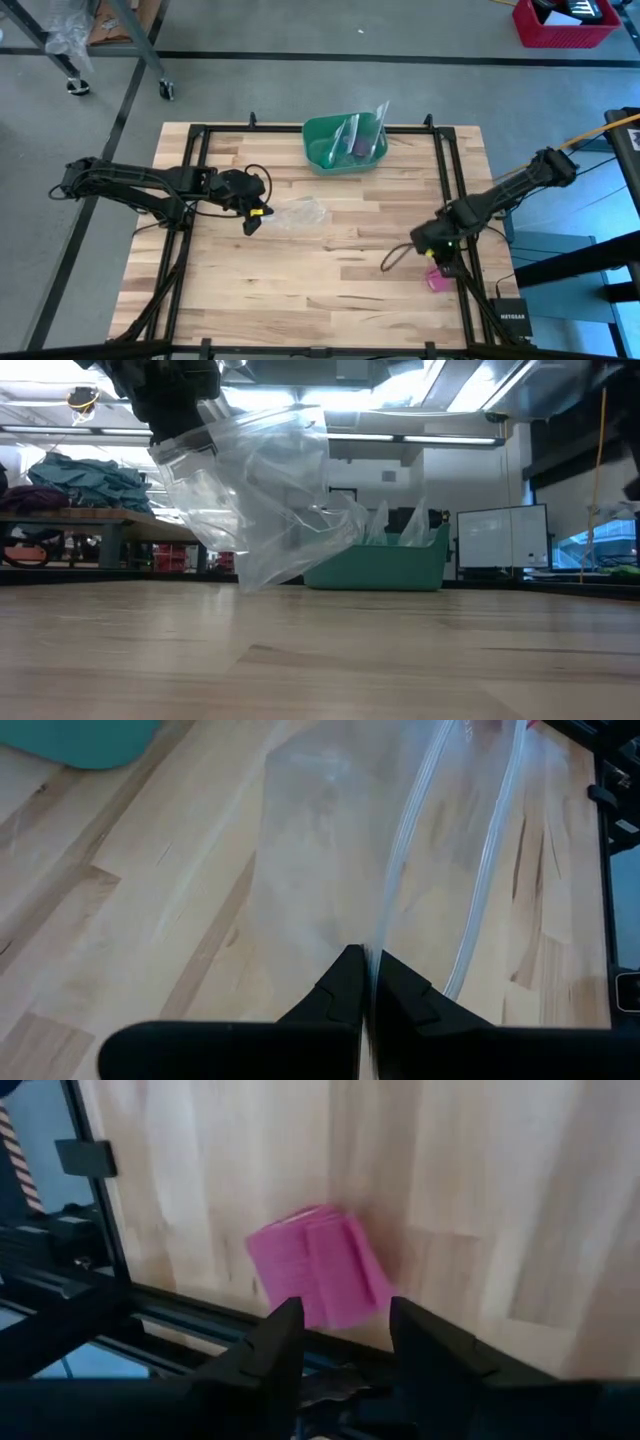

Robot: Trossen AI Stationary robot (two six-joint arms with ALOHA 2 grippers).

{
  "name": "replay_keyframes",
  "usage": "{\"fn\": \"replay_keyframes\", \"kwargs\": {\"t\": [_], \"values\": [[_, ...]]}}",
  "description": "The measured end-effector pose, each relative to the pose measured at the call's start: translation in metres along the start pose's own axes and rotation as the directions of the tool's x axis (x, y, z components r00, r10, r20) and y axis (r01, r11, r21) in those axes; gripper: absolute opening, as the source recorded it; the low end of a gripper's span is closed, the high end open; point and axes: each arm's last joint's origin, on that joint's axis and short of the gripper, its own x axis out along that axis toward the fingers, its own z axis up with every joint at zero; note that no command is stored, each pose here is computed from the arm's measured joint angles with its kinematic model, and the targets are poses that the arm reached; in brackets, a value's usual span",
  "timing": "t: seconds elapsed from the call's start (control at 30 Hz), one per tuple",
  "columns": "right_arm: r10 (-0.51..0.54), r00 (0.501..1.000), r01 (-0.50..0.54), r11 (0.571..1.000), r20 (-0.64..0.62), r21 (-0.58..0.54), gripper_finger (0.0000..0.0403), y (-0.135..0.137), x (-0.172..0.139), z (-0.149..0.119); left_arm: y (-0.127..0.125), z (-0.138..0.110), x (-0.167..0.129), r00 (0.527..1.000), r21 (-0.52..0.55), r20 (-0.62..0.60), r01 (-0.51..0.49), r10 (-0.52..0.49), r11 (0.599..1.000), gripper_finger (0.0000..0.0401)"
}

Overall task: Roll bandage
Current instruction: Put the pink bandage into the transparent zip bag

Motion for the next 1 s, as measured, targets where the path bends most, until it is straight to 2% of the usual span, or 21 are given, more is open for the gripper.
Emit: {"fn": "replay_keyframes", "kwargs": {"t": [0.3,0.67,0.83,1.0], "values": [[-0.025,0.999,0.024,0.999,0.024,0.039,0.0154,0.027,0.012,-0.009,0.0,0.0,0.0,1.0,0.017,0.001,-0.002,0.002,1.0,0.0],[-0.016,1.0,0.017,0.997,-0.014,0.074,0.0154,0.032,0.017,-0.012,0.0,0.0,0.0,1.0,0.032,0.002,-0.003,0.003,0.999,0.0],[0.031,0.993,-0.027,0.999,-0.114,0.033,0.0157,0.034,0.027,-0.007,0.0,0.0,0.0,1.0,0.043,0.001,-0.004,0.004,0.999,0.0],[-0.035,0.986,0.03,0.999,-0.16,-0.037,0.0183,0.032,0.041,0.0,0.0,0.0,0.0,1.0,0.042,0.001,-0.004,0.004,0.999,0.0]]}}
